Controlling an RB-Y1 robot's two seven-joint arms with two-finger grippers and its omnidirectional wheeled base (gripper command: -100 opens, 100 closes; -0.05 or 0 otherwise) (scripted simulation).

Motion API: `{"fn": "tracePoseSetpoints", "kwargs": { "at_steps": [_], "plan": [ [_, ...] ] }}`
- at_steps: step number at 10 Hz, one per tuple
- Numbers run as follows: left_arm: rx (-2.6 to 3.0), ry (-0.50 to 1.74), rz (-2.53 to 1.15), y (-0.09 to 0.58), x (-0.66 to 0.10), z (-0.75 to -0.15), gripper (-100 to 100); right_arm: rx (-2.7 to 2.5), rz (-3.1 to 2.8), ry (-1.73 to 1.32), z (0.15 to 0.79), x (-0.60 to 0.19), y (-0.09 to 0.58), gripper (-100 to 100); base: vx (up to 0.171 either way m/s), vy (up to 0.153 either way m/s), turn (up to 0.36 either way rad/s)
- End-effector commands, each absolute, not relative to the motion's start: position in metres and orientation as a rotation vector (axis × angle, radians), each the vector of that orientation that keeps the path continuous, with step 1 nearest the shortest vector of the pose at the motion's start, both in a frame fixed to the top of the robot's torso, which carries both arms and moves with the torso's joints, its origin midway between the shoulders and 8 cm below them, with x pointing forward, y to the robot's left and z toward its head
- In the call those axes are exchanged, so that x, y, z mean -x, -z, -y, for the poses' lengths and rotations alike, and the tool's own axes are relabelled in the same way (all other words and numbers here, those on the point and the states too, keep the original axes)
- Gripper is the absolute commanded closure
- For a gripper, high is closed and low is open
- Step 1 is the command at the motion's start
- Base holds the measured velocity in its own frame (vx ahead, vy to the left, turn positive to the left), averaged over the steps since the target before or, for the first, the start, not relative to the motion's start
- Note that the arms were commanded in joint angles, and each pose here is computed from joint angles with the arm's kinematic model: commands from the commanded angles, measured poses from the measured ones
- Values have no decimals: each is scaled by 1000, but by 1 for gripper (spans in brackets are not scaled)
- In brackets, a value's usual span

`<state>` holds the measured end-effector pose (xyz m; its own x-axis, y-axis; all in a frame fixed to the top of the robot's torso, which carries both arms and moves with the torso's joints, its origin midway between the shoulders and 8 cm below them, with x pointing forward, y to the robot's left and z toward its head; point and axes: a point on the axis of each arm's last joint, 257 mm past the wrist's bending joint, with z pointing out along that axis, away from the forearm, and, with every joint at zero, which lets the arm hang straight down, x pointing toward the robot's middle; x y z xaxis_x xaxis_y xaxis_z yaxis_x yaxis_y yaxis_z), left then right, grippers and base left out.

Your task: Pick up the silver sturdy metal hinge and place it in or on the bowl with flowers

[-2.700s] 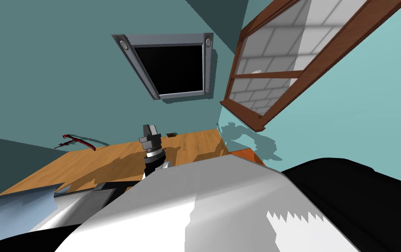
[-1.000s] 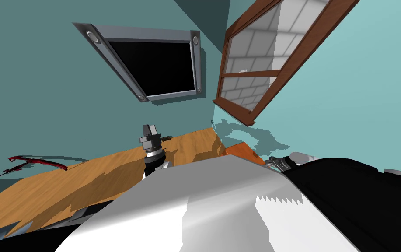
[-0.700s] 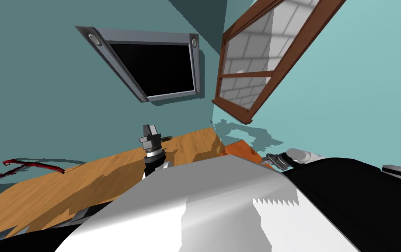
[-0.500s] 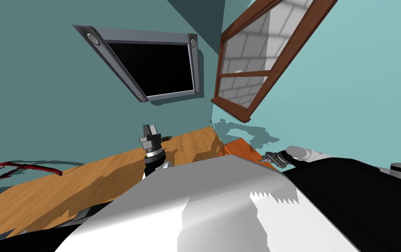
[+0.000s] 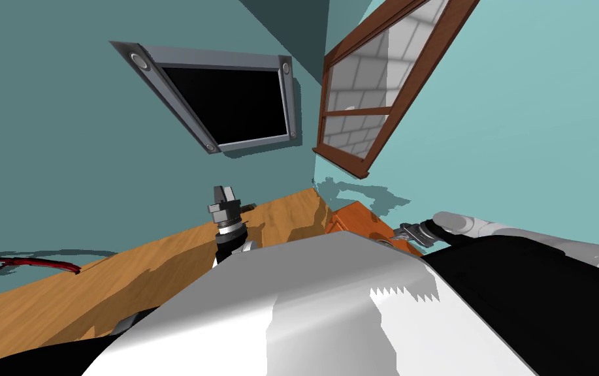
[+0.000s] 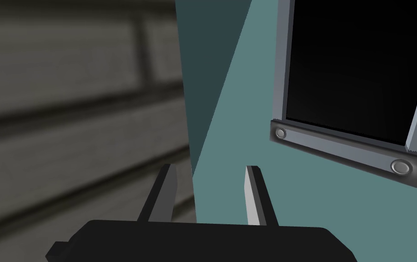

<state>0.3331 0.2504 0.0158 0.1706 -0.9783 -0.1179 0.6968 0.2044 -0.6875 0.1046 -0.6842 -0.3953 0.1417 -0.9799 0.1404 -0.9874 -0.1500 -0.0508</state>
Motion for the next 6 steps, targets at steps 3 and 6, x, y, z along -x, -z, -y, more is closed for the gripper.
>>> {"fn": "tracePoseSetpoints", "kwargs": {
  "at_steps": [3,6],
  "plan": [
    [552,1279,-622,-16,-333,-250,0,-2326,2039,-162,675,-82,398,100,-20,63,-29],
    [552,1278,-622,-16,-333,-250,0,-2309,2073,-123,668,-60,402,100,2,45,-17]
  ]
}}
